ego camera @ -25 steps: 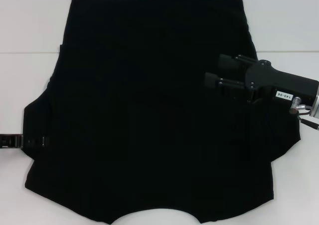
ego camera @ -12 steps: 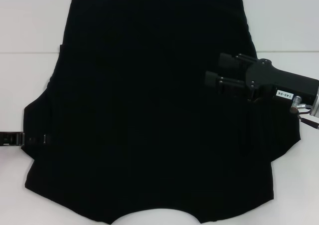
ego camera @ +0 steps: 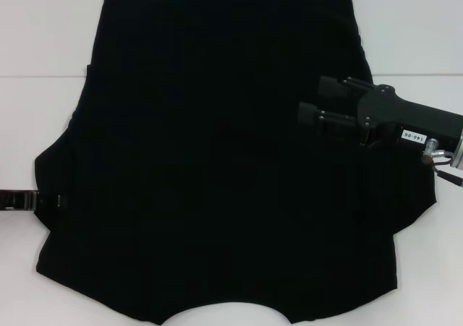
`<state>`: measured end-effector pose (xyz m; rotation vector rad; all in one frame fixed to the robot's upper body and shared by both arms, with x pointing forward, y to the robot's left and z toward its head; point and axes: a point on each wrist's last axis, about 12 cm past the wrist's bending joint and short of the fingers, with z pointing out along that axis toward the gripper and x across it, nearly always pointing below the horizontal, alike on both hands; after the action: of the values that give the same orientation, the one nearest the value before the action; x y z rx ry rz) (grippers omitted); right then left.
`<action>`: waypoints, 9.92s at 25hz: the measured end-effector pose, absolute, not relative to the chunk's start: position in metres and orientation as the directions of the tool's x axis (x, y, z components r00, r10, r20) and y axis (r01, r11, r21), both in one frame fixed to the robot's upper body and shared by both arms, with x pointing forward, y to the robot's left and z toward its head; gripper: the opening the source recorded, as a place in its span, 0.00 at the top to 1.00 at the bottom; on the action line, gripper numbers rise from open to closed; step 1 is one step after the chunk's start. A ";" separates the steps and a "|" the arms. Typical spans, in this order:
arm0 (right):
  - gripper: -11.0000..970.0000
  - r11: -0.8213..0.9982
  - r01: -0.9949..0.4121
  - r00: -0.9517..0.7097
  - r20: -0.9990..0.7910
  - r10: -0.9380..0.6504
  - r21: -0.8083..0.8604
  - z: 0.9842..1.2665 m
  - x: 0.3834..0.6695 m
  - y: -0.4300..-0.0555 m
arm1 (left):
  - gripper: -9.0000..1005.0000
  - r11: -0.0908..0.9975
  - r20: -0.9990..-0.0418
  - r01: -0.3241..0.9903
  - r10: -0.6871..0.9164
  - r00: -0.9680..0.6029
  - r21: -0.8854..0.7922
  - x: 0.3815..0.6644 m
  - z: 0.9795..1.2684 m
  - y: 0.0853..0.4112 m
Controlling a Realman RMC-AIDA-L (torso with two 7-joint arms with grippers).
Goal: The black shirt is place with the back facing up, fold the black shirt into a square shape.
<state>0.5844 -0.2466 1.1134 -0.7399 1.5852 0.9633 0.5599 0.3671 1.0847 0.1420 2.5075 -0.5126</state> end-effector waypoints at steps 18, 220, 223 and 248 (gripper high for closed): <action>0.14 0.473 -0.858 -0.216 -0.976 0.025 0.202 1.114 0.584 -0.247 | 0.93 0.929 -0.566 0.203 -0.008 -0.824 -0.309 0.561 1.085 0.369; 0.19 0.527 -0.805 -0.260 -0.960 0.100 0.273 1.105 0.586 -0.250 | 0.83 0.608 -0.736 0.620 0.084 -0.672 -0.496 0.575 1.101 0.272; 0.19 0.568 -0.766 -0.292 -0.950 0.107 0.300 1.106 0.593 -0.260 | 0.78 0.525 -0.780 0.678 0.042 -0.625 -0.515 0.572 1.114 0.268; 0.21 0.760 -0.151 -0.835 -0.493 0.245 0.633 1.116 0.586 -0.372 | 0.06 0.483 -0.970 0.862 0.091 -0.224 -0.154 0.560 1.094 0.256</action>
<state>0.5858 -0.3716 1.1159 0.0701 2.3880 0.9239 0.5605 0.2564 1.0945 0.8306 1.6512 -0.8941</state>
